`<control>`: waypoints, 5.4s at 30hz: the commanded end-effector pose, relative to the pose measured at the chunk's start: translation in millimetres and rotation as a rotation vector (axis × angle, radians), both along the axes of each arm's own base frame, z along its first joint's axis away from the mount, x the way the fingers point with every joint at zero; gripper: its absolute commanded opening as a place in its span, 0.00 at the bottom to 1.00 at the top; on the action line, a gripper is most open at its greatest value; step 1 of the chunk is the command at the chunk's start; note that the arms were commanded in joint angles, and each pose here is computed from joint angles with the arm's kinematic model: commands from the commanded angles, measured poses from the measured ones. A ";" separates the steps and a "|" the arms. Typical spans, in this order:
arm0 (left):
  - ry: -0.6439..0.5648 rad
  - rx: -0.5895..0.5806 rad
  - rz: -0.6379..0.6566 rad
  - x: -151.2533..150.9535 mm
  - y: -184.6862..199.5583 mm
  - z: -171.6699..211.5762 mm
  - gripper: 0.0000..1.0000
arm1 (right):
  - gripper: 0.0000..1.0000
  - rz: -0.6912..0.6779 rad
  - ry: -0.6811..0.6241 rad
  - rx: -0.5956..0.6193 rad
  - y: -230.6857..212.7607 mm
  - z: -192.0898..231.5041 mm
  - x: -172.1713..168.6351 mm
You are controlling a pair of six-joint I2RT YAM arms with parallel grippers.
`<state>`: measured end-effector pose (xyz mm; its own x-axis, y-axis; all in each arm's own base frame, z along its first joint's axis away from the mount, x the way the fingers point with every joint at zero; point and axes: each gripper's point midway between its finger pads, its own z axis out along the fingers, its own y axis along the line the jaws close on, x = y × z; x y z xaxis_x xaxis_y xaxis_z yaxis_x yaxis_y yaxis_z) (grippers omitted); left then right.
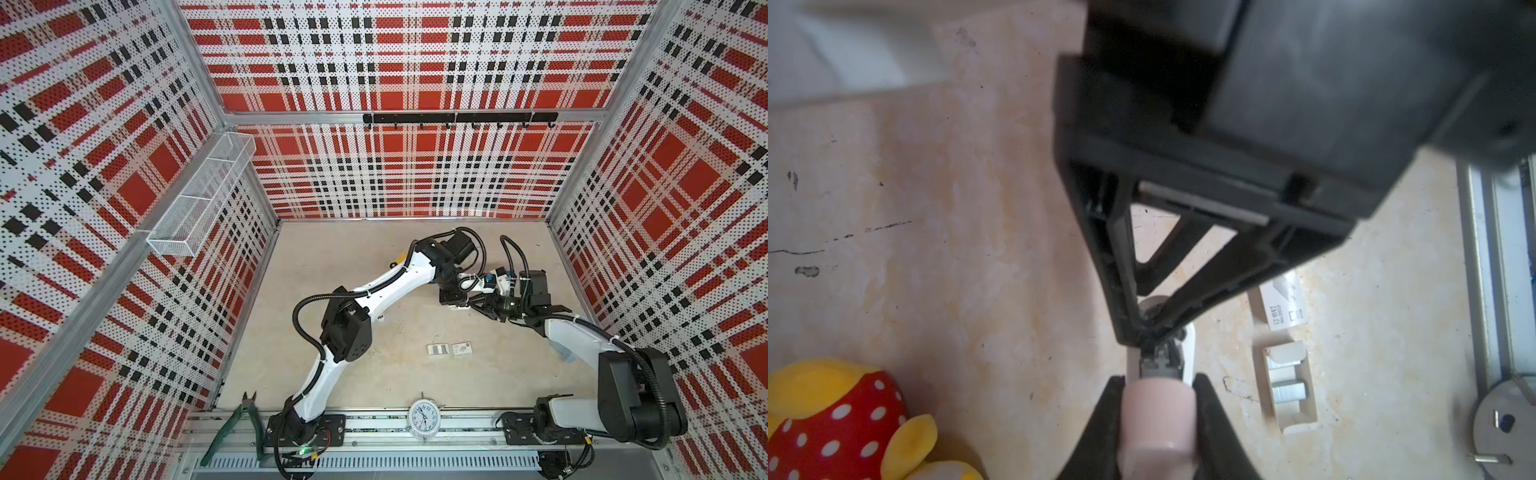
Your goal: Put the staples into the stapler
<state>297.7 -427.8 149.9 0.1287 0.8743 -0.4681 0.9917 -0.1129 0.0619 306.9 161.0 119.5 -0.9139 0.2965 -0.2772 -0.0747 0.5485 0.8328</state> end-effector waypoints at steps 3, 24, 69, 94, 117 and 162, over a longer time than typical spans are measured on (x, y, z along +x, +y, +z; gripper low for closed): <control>-0.016 -0.120 0.014 -1.3 -7.9 41.9 0.19 | 0.25 0.008 -0.026 0.007 2.4 1.3 4.1; 0.092 -0.365 0.113 4.1 -24.6 106.5 0.19 | 0.27 -0.006 -0.073 0.128 15.0 7.3 7.6; 0.478 -0.464 -0.022 -31.6 -7.3 123.8 0.22 | 0.59 0.182 -0.584 0.005 15.8 110.4 -48.4; 0.572 -0.479 -0.061 -52.8 -12.8 131.0 0.24 | 0.30 0.216 -0.593 0.060 34.9 121.8 -48.5; 0.540 -0.481 -0.018 -41.4 -5.0 135.3 0.55 | 0.17 0.155 -0.558 0.015 29.9 104.7 -33.1; -0.019 0.063 0.248 36.2 216.1 45.3 0.63 | 0.17 -0.009 0.036 -0.743 -54.2 -66.0 45.3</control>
<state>336.4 -230.3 197.7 -0.1521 0.8657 -0.4769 0.9831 0.1821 0.0172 342.6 114.5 51.1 -0.9286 0.0708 -0.3642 -0.0460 0.9521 0.3024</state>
